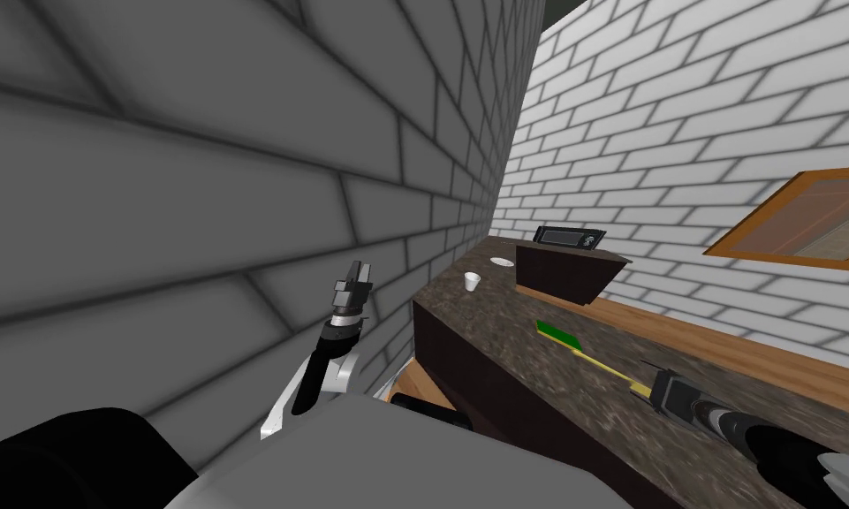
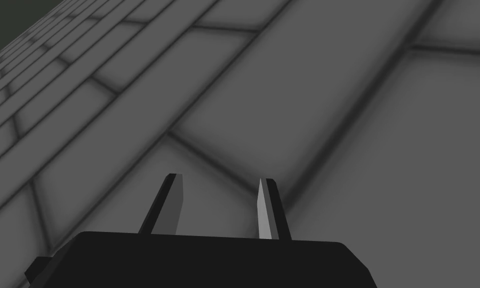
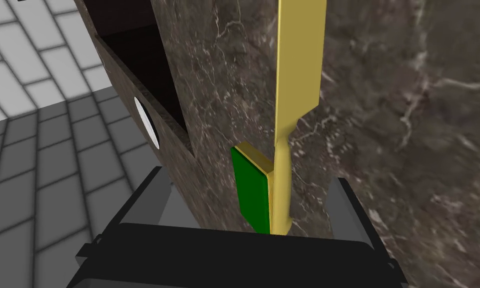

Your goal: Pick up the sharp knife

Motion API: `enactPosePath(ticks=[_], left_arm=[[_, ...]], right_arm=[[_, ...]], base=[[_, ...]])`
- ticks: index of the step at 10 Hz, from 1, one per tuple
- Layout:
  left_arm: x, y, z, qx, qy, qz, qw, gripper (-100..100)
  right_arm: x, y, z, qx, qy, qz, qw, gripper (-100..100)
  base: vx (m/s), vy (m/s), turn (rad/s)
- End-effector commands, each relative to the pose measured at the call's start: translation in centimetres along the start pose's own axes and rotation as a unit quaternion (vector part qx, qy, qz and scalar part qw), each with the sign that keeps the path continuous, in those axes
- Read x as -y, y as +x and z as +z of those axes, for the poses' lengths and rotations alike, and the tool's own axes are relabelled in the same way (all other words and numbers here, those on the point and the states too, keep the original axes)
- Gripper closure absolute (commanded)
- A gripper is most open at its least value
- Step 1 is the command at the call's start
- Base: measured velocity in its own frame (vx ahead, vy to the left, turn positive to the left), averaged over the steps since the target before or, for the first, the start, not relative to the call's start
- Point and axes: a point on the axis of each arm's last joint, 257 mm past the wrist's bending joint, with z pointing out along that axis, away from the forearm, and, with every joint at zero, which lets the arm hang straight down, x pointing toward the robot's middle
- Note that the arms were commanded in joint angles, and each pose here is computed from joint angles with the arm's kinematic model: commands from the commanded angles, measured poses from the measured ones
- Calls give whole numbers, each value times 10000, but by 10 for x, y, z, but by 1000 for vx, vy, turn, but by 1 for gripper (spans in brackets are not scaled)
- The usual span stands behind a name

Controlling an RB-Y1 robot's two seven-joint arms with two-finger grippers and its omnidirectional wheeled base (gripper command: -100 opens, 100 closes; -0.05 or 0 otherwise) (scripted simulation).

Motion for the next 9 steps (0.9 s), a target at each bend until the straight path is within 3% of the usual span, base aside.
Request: enactPosePath(ticks=[1, 3, 5, 6, 7, 8, 9], left_arm=[[0, 0, 0, 0, 0, 0, 10000, 0], [0, 0, 0, 0, 0, 0, 10000, 0], [0, 0, 0, 0, 0, 0, 10000, 0], [0, 0, 0, 0, 0, 0, 10000, 0], [0, 0, 0, 0, 0, 0, 10000, 0], [0, 0, 0, -1, 0, 0, 10000, 0], [0, 0, 0, 0, 0, 0, 10000, 0]], right_arm=[[-3, 21, -4, -216, -47, -132, 9997, -100], [-21, 55, -12, -555, -197, -286, 9979, -100], [-23, 55, -12, -536, -221, -286, 9979, -100], [-24, 56, -12, -548, -223, -285, 9978, 0], [-36, 59, -10, -595, -229, -247, 9977, -100], [-31, 59, -11, -571, -226, -253, 9978, -100], [-31, 59, -11, -576, -227, -257, 9978, 100]], base=[[82, 73, 40], [98, 71, 41], [21, 34, -33], [0, 0, 0], [-6, -10, 32], [-5, -5, 10], [0, 0, 0]])
